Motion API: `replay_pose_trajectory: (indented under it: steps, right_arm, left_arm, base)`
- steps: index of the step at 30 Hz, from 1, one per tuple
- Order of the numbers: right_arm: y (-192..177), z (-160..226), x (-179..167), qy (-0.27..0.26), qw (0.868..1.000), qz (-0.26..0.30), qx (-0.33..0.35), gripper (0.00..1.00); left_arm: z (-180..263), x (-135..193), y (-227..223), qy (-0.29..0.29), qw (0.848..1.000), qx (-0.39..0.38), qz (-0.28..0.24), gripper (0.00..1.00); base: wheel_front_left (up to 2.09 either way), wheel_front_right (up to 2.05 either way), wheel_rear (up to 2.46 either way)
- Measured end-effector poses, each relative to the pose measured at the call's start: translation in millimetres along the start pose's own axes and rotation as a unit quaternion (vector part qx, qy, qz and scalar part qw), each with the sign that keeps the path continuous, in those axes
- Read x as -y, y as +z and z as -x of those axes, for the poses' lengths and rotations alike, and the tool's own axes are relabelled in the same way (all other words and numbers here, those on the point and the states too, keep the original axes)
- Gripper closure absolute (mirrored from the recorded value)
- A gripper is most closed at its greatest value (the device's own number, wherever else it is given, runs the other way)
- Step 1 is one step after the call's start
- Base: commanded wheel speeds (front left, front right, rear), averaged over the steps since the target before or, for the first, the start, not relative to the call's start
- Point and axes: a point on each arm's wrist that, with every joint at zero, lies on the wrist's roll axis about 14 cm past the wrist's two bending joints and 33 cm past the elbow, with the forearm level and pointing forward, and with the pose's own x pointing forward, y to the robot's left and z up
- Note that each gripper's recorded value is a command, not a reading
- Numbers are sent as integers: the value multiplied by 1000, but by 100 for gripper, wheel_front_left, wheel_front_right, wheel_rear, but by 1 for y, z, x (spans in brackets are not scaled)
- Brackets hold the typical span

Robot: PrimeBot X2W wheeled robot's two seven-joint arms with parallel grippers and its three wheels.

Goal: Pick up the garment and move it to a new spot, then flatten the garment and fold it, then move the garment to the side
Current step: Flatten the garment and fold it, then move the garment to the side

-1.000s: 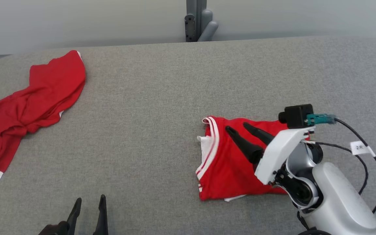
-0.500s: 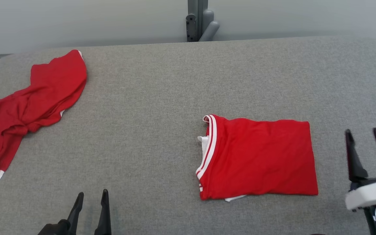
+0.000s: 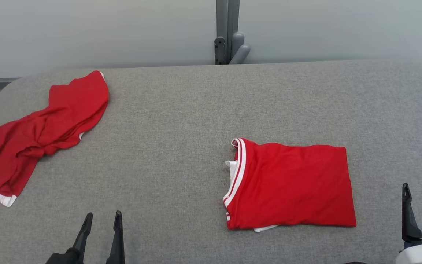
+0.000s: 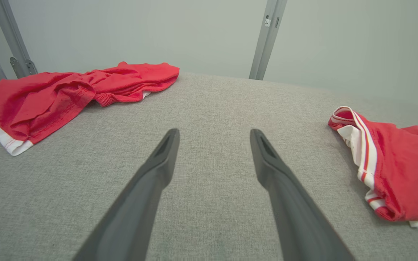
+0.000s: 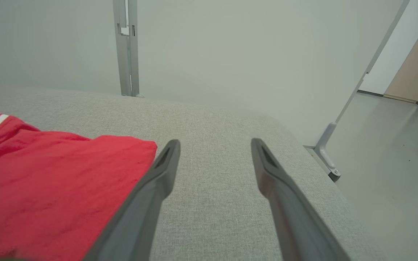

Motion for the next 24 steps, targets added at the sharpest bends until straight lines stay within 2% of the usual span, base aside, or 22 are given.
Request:
replay_pose_trajectory:
  steps: [7,20,24]
  right_arm:
    - [4,9,-12,18,1000,1,6,0]
    - [10,6,-31,44,999,-8,17,0]
    - [0,7,-36,42,998,-46,1,0]
  left_arm:
    - [7,10,6,-17,1000,11,-18,0]
    - [10,18,6,-32,999,13,-20,0]
    - [10,18,6,-31,999,14,-18,0]
  base:
    - [0,0,0]
    - [0,0,0]
    - [0,0,0]
